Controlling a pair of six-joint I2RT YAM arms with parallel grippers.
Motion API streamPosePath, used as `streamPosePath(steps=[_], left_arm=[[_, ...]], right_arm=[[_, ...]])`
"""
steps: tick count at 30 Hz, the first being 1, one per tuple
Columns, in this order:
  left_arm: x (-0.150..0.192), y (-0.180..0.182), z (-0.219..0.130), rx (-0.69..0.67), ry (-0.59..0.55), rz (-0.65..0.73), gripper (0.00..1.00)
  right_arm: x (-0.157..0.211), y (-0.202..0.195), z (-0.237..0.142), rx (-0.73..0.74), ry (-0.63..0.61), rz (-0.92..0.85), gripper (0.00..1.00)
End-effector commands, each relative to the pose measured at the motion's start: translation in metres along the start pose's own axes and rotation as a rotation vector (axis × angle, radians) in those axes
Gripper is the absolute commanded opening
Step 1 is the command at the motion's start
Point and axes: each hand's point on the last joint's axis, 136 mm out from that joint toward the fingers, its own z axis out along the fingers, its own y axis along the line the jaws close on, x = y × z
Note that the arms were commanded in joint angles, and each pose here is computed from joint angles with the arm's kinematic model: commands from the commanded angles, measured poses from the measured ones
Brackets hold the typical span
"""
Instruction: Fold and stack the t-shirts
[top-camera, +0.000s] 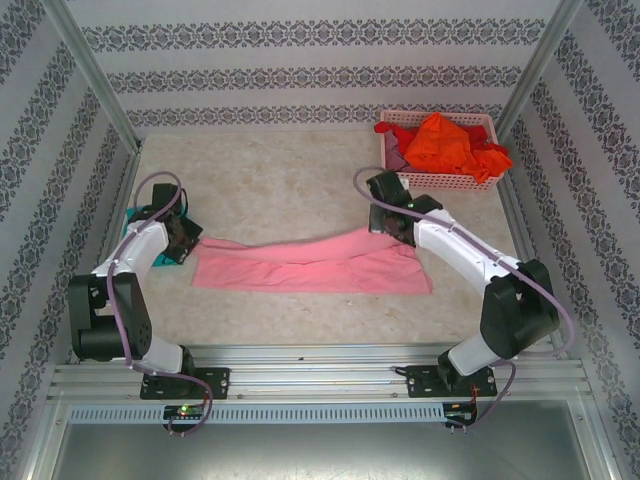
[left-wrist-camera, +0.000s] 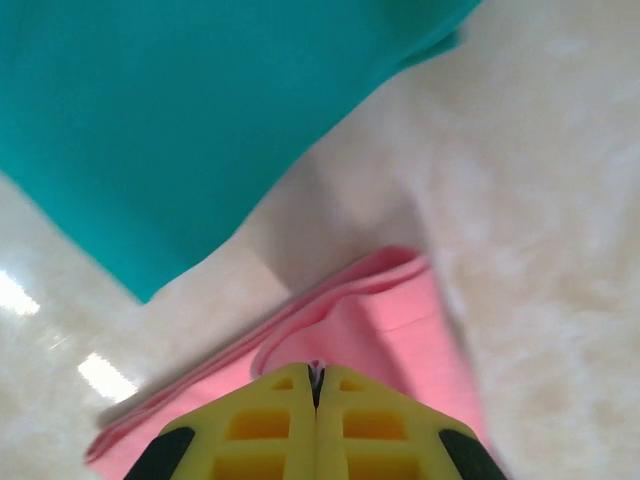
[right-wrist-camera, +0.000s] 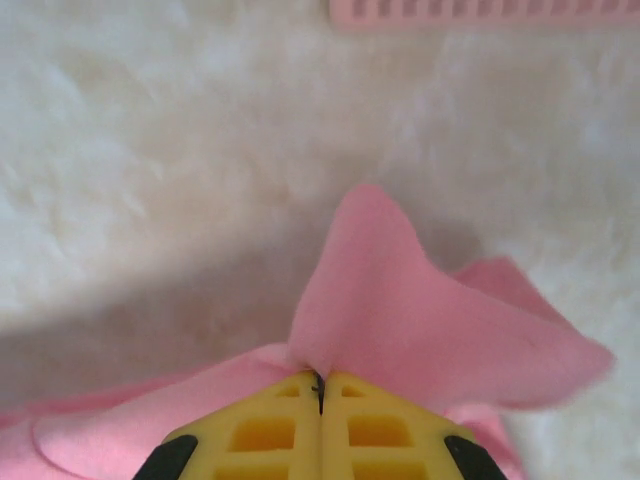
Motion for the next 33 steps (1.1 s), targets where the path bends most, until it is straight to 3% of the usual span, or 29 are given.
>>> streamPosePath(steps=[1, 5, 19, 33], left_arm=[[-0.029, -0.014, -0.014, 0.015, -0.07, -0.001, 0.0], [-0.028, -0.011, -0.014, -0.003, -0.07, 0.012, 0.0], [0.017, 0.048, 0.004, -0.118, 0.018, 0.015, 0.0], [0.028, 0.069, 0.025, -0.175, 0.04, -0.003, 0.0]], right_arm=[[-0.032, -0.002, -0.006, 0.019, -0.073, -0.061, 0.0], [-0.02, -0.007, -0.001, 0.022, -0.039, -0.066, 0.0], [0.091, -0.03, -0.002, 0.032, 0.157, 0.008, 0.0], [0.131, -0.039, 0.017, 0.069, 0.244, 0.022, 0.0]])
